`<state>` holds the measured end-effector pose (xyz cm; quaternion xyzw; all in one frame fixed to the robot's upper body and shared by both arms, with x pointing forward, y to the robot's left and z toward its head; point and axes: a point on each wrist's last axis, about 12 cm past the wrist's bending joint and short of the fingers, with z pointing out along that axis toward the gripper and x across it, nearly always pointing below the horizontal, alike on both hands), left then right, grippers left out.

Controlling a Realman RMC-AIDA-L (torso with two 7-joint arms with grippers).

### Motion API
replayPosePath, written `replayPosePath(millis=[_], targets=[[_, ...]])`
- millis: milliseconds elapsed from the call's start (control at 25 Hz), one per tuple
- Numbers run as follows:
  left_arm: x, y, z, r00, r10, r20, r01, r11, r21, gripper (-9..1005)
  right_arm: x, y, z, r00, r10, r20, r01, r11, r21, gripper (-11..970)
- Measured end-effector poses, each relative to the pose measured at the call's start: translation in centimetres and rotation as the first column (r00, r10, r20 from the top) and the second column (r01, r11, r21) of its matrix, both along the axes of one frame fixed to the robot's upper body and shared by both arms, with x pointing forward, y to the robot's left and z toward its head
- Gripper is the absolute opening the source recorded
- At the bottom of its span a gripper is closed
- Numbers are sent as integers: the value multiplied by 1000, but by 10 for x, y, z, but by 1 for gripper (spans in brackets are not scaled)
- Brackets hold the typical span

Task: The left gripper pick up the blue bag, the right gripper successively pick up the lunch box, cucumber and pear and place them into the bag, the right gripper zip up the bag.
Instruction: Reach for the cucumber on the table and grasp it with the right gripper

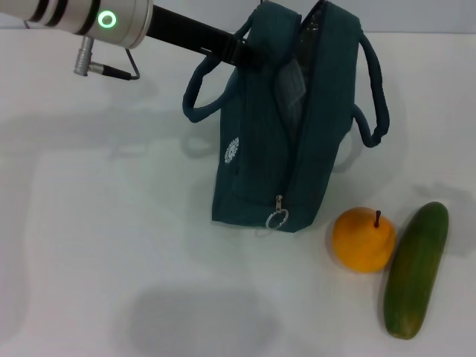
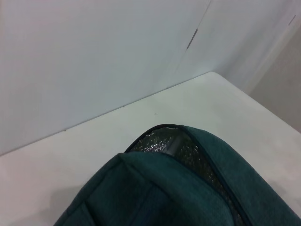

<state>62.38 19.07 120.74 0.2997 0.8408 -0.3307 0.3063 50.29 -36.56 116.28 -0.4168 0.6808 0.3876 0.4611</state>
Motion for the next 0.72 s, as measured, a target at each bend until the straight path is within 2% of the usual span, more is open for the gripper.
replayPosePath(millis=[200, 440, 720], targets=[[-1, 0, -5, 1000, -2, -4, 2, 999, -38, 57, 20, 2, 19, 996, 40, -83, -57, 976, -211, 874], [-2, 1, -10, 1000, 2, -5, -2, 997, -81, 57, 42, 23, 37, 981, 137, -135, -177, 919, -352, 874], [-3, -2, -17, 1000, -11, -13, 9, 994, -106, 57, 57, 57, 55, 954, 265, -138, -298, 812, -501, 873]])
